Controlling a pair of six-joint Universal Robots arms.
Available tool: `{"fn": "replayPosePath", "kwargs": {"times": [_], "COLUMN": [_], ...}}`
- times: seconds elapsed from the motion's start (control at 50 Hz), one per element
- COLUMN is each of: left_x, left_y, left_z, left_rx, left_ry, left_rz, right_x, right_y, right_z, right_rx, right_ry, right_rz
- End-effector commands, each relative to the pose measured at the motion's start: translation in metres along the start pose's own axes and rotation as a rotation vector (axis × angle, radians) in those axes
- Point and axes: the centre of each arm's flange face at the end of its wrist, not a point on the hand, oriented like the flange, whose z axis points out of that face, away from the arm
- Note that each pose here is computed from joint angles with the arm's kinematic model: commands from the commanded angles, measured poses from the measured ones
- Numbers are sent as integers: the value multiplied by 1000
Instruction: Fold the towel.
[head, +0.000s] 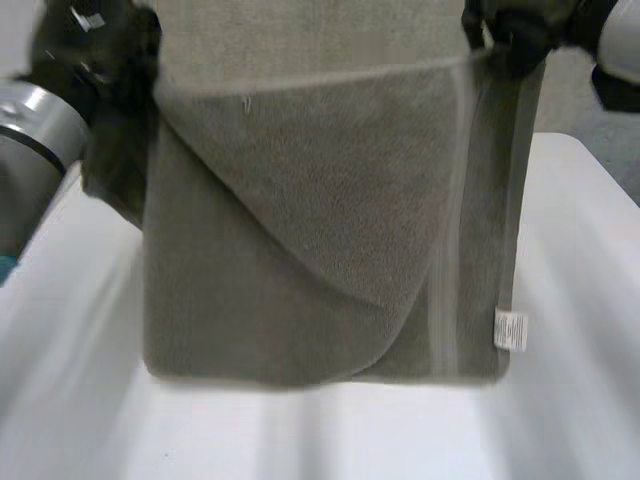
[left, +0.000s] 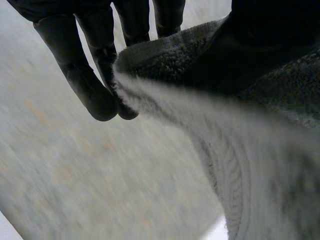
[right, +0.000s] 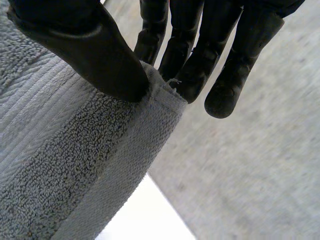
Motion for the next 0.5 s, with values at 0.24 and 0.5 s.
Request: {"fn": "replayPosePath", "kwargs": {"times": [0.24, 0.5], "left_x": [-36, -55], "left_y": [-67, -98], "left_z": [75, 64], "left_rx": [297, 459], "left_ry": [-253, -348], "left_rz": [11, -127], "right_x": [17, 19], "right_y": [-64, -79], "right_z": [56, 41], "right_rx": [570, 603], "right_ry": [456, 407], "right_rz": [-248, -143]}}
